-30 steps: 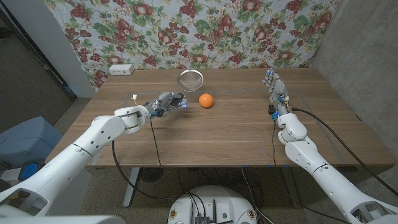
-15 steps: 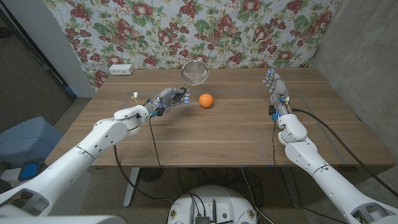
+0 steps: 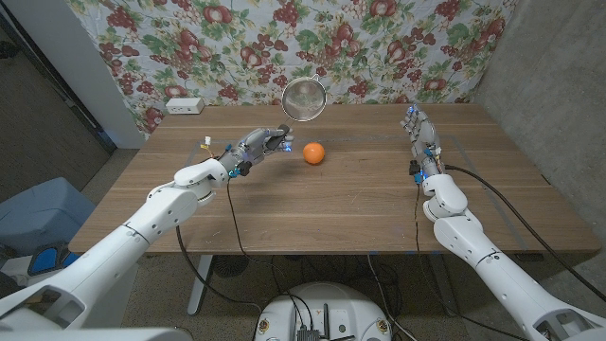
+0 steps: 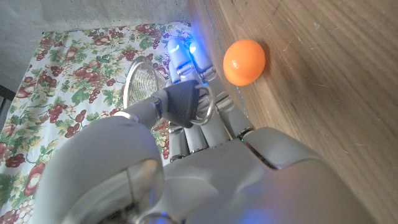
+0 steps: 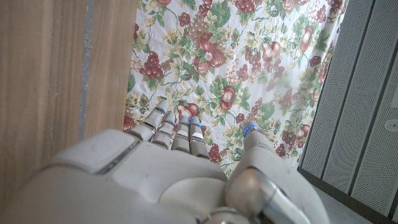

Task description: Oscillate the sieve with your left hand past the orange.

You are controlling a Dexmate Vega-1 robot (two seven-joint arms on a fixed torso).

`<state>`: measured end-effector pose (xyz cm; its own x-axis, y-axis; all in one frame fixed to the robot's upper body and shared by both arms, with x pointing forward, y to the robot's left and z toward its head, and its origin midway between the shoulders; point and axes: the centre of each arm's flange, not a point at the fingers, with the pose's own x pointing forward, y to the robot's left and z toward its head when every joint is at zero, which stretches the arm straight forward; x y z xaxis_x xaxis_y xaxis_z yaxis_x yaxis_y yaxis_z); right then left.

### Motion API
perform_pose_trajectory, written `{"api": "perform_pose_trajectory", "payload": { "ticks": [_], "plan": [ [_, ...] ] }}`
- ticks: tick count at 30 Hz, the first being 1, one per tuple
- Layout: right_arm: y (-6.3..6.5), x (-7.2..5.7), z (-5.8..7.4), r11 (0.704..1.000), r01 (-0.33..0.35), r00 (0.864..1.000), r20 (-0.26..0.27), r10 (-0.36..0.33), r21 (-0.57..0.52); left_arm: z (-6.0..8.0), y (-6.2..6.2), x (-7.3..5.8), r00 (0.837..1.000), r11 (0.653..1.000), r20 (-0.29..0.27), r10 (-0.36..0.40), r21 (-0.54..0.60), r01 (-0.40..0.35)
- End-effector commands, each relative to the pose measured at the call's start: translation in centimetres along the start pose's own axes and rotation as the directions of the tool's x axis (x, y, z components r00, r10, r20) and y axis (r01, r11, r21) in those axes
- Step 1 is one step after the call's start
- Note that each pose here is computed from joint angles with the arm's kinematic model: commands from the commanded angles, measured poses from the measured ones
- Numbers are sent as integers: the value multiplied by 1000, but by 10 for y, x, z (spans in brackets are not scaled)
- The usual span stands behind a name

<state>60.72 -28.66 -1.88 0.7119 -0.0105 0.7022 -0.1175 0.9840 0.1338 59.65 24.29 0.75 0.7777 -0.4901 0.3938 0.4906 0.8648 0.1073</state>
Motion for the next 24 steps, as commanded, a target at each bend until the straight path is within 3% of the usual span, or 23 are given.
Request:
{"api": "perform_pose_trajectory", "payload": {
  "ticks": [1,9,17,24],
  "plan": [
    [-2,2,-3,1000,3,1000,3,-3,11,4,-1,4,1000,999,24,-20,30,19],
    [-3,3,-5,1000,10,1000,-8,-10,14,3,-1,7,1000,1000,10,7,15,-7],
    [-3,4,-5,1000,20,1000,-13,-20,11,-2,2,6,994,994,-55,98,-36,-100],
    [-5,5,-7,1000,19,1000,-14,-19,11,-4,2,4,985,988,-111,130,-68,-138]
  ]
}}
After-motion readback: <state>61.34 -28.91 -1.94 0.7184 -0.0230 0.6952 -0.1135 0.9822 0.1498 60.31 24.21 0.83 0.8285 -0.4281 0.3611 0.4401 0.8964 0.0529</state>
